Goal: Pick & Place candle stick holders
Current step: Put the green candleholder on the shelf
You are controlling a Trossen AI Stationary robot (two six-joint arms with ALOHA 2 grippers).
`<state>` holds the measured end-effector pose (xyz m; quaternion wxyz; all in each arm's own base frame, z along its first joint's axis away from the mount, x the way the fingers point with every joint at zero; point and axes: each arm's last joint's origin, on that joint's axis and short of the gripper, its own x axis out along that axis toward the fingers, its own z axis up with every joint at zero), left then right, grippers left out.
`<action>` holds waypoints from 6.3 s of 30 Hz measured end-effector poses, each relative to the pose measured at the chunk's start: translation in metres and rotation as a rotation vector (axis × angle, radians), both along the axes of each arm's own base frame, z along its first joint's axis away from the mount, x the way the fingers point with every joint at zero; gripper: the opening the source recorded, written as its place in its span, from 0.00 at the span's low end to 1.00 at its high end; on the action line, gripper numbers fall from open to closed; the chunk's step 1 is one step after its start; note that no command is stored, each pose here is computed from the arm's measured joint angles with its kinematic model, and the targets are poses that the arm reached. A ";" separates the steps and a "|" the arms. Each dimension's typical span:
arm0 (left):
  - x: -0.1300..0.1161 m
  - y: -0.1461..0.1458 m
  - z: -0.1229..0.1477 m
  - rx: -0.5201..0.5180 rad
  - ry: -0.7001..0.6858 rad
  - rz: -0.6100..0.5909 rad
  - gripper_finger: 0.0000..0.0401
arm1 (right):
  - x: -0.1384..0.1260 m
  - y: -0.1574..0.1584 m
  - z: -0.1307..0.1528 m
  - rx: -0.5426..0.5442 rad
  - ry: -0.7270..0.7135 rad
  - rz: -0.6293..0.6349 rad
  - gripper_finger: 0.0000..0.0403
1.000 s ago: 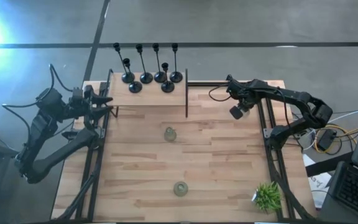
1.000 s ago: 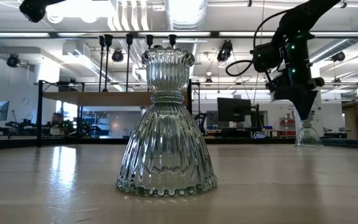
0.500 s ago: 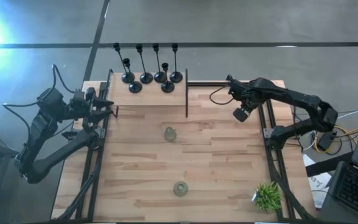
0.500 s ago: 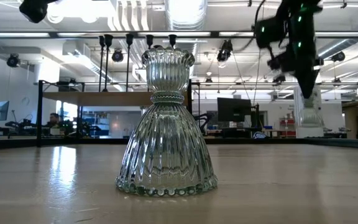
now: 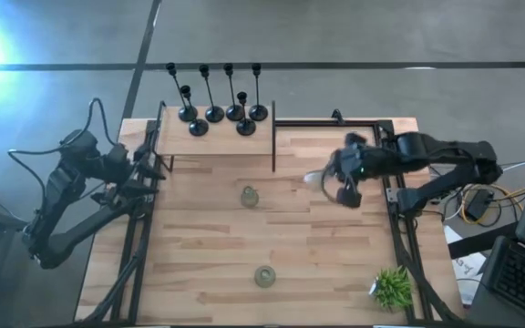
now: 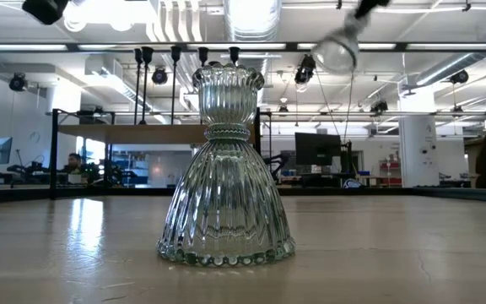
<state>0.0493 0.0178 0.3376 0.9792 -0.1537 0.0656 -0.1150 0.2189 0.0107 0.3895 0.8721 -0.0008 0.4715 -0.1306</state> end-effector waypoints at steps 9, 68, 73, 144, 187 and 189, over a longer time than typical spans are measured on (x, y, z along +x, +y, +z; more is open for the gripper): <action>0.012 0.012 -0.041 -0.116 0.063 -0.100 0.51 | 0.080 0.067 0.002 -0.130 0.042 0.378 0.03; 0.230 -0.014 -0.038 0.115 0.052 -0.167 0.48 | 0.173 0.051 0.004 -0.044 0.017 0.693 0.03; 0.239 -0.015 -0.036 0.058 0.047 -0.245 0.48 | 0.174 0.051 0.005 -0.047 0.002 0.693 0.03; 0.239 -0.002 -0.057 0.205 0.138 -0.014 0.32 | 0.068 0.022 -0.018 -0.056 0.287 -0.129 0.39; 0.232 0.088 -0.075 0.341 0.055 0.706 0.32 | 0.031 -0.001 -0.082 -0.008 0.052 -0.230 0.35; 0.233 0.092 -0.077 0.340 0.047 0.718 0.32 | 0.033 -0.001 -0.081 -0.013 0.036 -0.215 0.35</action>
